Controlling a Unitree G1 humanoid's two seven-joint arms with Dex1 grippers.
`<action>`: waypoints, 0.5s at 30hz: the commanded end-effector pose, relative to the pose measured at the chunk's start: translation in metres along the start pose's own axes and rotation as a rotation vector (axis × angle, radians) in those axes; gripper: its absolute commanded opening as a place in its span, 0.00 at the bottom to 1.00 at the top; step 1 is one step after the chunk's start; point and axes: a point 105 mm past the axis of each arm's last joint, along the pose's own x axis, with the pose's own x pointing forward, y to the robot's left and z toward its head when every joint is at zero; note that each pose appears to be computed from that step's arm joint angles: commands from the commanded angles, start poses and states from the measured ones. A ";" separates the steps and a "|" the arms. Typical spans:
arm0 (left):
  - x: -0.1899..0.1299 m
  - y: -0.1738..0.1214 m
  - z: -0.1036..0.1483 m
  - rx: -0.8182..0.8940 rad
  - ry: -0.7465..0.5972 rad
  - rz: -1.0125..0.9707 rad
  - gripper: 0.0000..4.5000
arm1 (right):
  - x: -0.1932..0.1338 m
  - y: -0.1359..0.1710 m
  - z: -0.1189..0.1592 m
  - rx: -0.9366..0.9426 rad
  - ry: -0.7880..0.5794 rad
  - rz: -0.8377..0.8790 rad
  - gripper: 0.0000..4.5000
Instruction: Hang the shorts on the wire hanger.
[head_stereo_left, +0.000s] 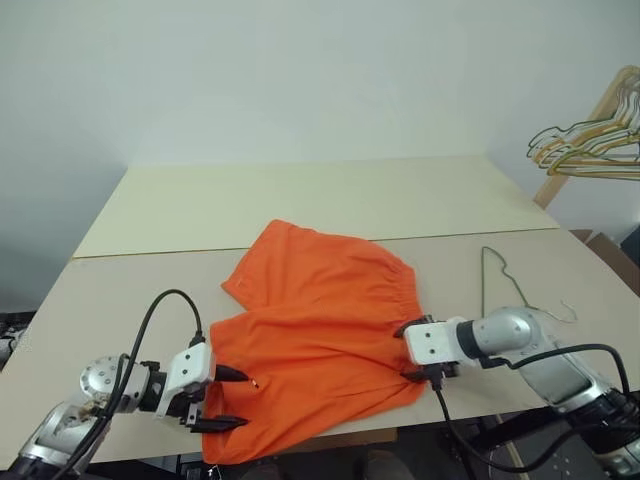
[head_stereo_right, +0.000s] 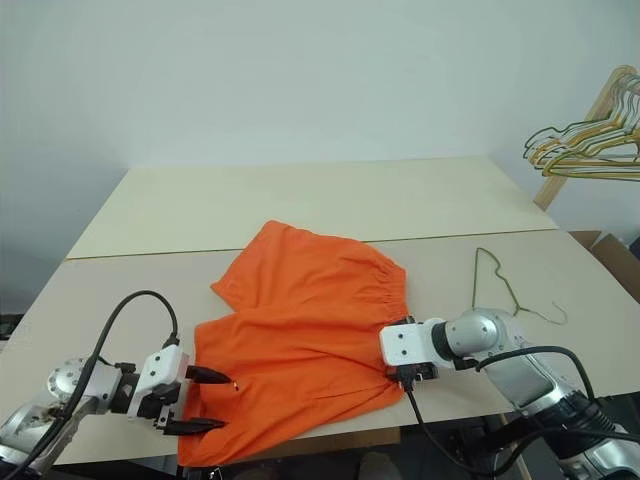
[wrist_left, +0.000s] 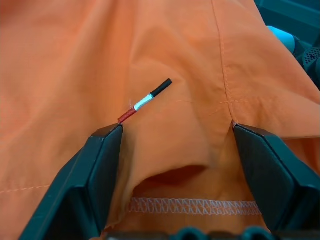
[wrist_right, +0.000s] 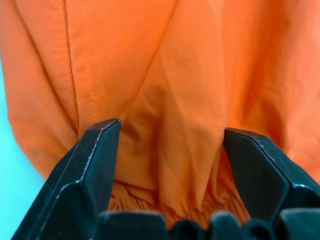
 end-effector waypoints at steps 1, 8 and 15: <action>-0.010 0.002 0.015 0.009 -0.062 0.019 0.84 | -0.029 -0.019 0.017 0.139 -0.120 -0.074 0.83; -0.047 -0.006 0.056 0.059 -0.229 0.050 0.84 | -0.078 -0.052 0.004 0.538 -0.186 -0.373 0.83; -0.048 0.007 0.094 0.134 -0.345 0.148 0.84 | -0.087 -0.080 -0.028 1.001 -0.140 -0.756 0.83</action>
